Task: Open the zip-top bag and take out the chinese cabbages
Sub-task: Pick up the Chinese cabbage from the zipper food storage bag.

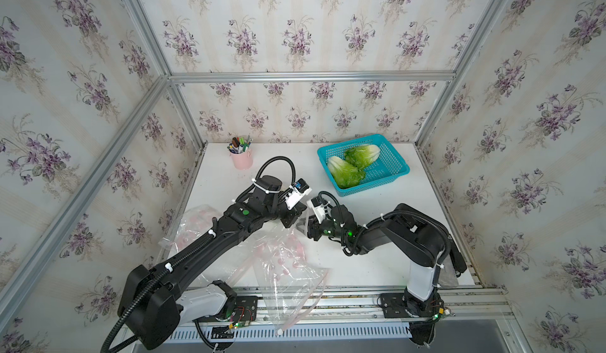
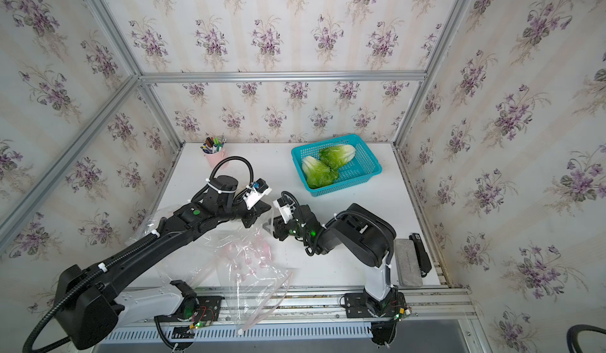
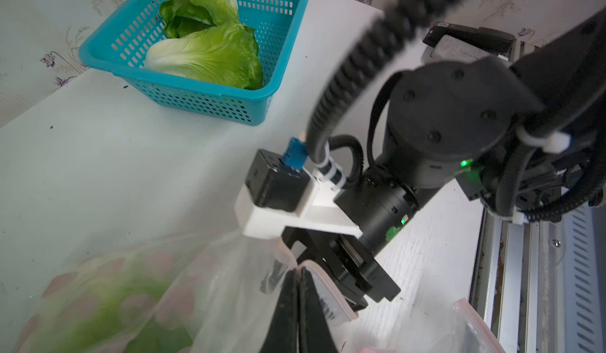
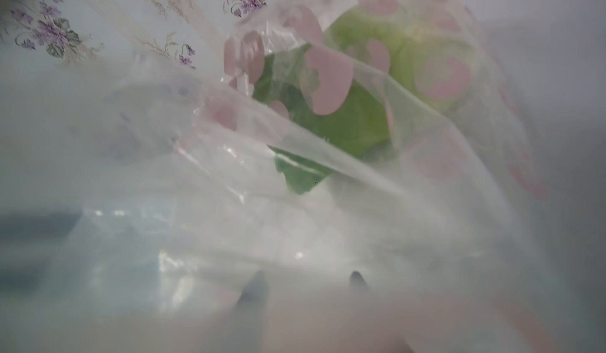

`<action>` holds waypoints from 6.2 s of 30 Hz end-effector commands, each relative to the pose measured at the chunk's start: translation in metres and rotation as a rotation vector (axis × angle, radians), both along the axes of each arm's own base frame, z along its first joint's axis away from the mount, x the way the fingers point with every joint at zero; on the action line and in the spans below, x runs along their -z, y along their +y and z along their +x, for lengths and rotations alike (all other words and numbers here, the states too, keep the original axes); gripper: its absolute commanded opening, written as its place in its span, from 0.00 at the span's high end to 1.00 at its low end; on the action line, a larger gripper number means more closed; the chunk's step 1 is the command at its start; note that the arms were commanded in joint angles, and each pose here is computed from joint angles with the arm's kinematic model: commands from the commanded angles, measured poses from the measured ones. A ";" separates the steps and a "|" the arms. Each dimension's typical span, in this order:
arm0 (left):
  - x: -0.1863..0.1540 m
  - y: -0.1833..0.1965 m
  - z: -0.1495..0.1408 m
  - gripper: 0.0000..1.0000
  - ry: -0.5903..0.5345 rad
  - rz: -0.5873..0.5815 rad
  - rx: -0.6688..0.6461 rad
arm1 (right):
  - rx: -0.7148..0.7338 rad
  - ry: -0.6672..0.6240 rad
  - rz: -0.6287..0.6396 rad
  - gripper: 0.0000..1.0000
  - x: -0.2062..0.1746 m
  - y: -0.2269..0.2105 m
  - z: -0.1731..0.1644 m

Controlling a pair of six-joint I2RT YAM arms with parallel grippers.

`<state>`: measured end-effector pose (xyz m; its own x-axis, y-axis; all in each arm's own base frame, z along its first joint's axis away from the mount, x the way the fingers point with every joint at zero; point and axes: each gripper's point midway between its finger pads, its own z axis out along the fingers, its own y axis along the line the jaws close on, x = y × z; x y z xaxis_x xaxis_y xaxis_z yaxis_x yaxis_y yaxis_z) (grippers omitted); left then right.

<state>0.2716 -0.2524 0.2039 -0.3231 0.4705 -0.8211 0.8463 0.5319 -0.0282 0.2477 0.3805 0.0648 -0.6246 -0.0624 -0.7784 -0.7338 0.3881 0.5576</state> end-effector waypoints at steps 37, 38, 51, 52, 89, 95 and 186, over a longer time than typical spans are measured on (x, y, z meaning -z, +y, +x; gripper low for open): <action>-0.047 -0.012 0.006 1.00 -0.040 -0.170 0.066 | 0.098 -0.321 0.053 0.87 -0.008 0.019 0.003; -0.046 -0.011 0.005 1.00 -0.042 -0.169 0.069 | 0.092 -0.315 0.051 0.87 -0.007 0.020 0.003; -0.042 -0.009 -0.001 1.00 -0.075 -0.138 0.102 | 0.003 -0.179 0.067 0.92 0.000 0.037 0.004; -0.043 -0.010 0.001 1.00 -0.078 -0.136 0.104 | -0.004 -0.172 0.044 0.92 0.005 0.037 0.003; 0.131 0.187 0.129 0.54 0.899 -0.133 -1.019 | -0.006 -0.216 0.082 0.38 -0.017 0.042 0.041; 0.149 0.180 0.128 0.75 0.949 -0.115 -1.004 | -0.032 -0.242 0.054 0.35 -0.019 0.054 0.050; 0.169 0.143 0.134 1.00 1.011 -0.108 -0.905 | 0.215 -0.369 -0.326 0.21 0.023 0.056 0.122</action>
